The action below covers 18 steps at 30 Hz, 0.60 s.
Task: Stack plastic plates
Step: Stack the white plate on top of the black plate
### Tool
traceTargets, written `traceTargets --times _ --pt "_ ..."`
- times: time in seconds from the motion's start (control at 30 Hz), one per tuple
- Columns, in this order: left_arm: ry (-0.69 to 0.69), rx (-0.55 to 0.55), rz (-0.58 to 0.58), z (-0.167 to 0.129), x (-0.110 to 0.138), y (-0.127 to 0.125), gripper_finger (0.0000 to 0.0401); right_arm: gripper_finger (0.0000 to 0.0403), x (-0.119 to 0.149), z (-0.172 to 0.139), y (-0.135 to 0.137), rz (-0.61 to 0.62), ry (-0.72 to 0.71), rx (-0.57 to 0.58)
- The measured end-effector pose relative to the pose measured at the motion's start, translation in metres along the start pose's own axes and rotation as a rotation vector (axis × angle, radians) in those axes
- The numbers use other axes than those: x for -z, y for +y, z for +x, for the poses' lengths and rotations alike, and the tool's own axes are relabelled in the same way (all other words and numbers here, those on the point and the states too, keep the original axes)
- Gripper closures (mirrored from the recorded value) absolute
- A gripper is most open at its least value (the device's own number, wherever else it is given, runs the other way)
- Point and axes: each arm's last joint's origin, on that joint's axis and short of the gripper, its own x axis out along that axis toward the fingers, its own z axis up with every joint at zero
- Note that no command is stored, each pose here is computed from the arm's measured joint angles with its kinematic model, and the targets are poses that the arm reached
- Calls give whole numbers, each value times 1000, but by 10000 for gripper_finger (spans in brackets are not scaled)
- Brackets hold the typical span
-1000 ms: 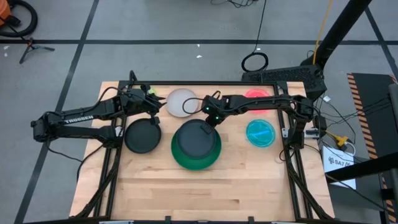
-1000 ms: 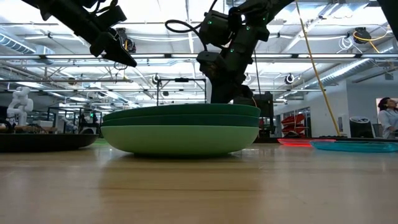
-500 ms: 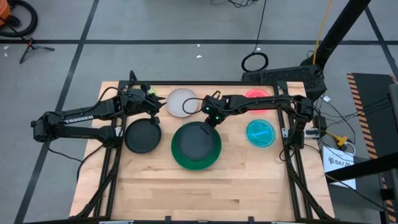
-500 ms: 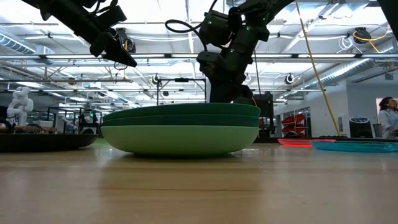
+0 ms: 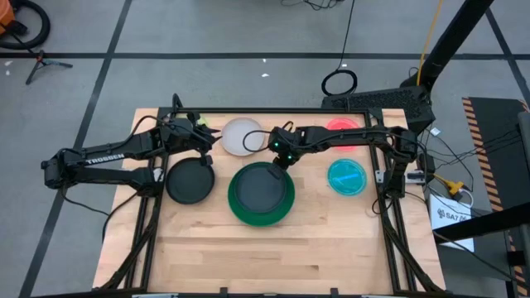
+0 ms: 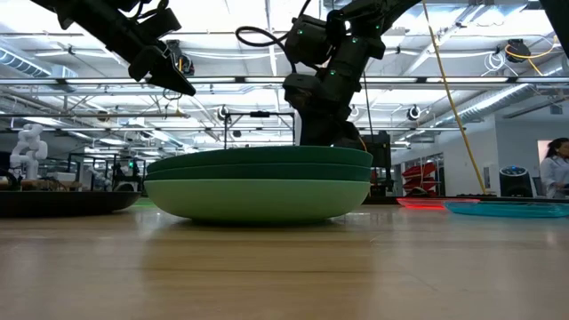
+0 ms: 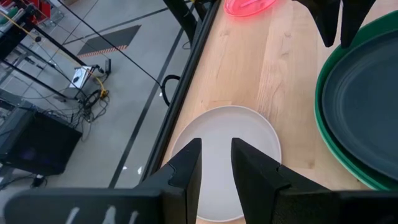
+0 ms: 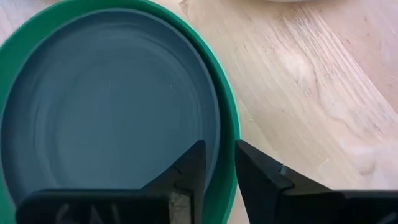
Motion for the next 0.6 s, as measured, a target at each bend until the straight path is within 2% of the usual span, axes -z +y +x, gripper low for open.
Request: traceTargets --times 0.3,0.6 --pt "15 6 -61 0 1 -1 306 321 8 -2 22 -235 -24 8" --pt "15 5 -153 0 1 -1 306 321 19 -38 39 -401 -72 33"
